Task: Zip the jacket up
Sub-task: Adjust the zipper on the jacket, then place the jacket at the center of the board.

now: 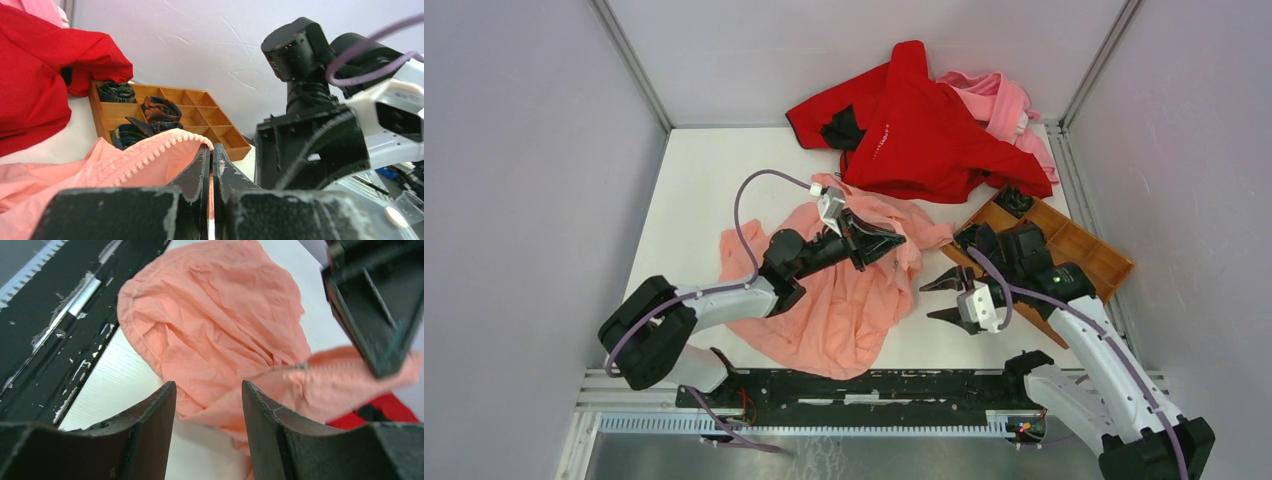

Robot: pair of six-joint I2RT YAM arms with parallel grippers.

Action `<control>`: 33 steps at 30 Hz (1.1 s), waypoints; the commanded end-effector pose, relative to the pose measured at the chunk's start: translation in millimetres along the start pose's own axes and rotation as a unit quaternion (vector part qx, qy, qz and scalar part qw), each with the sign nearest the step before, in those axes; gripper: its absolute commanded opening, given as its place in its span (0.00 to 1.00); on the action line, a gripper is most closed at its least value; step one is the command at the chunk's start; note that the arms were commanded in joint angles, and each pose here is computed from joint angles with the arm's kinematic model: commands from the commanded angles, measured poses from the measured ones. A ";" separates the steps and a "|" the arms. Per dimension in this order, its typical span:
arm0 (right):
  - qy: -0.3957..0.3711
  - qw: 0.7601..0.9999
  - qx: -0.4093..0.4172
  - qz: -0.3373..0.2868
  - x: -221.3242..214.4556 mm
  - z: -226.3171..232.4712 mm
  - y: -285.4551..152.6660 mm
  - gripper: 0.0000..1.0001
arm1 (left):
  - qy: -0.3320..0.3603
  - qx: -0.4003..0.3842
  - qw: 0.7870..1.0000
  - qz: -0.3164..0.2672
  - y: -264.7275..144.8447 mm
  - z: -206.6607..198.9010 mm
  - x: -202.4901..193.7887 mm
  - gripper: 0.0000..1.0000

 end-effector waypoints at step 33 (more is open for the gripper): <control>0.354 0.916 -0.189 -0.028 -68.1 -44.3 -27.6 0.69 | -0.189 0.166 0.965 -0.069 -18.2 14.1 -22.4 0.02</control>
Point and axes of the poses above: each gripper's point midway between its finger pads, its own y axis out along the fingers, its own z axis along the line the jaws close on, x = y × z, the point moved 2 cm from there along -y, back along the fingers, and after that the axes turned 1 degree about y, right-handed, at the moved point
